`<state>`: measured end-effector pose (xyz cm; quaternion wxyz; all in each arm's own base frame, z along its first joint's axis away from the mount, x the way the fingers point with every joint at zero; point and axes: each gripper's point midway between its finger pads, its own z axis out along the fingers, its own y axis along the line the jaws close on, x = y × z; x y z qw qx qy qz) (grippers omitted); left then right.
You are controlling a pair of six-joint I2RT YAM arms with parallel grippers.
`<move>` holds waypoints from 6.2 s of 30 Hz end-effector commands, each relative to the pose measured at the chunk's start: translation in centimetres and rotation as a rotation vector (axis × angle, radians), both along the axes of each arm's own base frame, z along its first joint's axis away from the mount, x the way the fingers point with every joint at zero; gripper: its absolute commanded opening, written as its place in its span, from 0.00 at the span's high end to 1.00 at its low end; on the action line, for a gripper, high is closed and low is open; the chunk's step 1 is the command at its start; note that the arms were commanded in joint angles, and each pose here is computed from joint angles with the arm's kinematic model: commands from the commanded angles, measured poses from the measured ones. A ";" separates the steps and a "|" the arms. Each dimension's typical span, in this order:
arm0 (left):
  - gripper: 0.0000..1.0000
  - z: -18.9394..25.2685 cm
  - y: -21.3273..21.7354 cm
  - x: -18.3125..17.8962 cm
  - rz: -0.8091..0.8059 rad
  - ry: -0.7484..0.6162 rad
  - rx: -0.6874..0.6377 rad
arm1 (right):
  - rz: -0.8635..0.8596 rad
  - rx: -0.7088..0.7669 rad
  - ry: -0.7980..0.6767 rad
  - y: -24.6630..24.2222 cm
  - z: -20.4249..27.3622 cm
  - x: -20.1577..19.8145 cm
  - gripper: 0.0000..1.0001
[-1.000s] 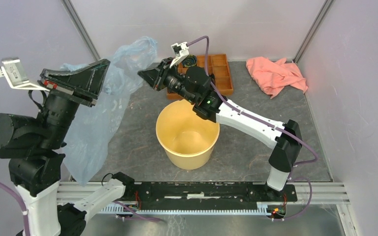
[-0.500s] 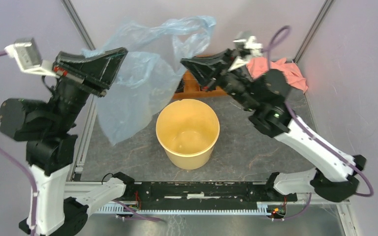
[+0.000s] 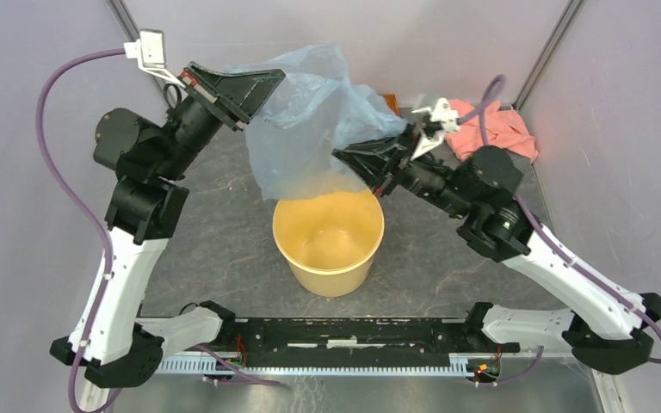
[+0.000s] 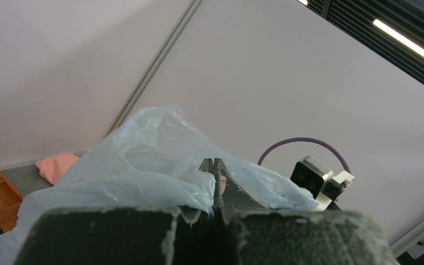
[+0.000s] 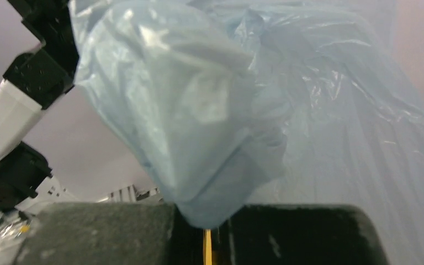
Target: Put the trash bags into the trash bin
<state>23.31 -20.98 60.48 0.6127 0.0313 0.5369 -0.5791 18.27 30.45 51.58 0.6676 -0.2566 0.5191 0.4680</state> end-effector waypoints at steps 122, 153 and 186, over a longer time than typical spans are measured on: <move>0.10 -24.9 2.2 -6.8 0.111 0.461 0.441 | 0.066 -0.304 -0.087 -0.5 -9.5 -3.6 0.99; 0.58 -38.3 -4.7 3.2 0.261 0.509 0.474 | -0.008 -0.520 -0.180 0.8 -15.0 -0.6 1.00; 0.17 -34.0 -4.6 1.6 0.176 0.485 0.598 | -0.173 -0.559 -0.195 -1.3 -15.7 1.6 0.99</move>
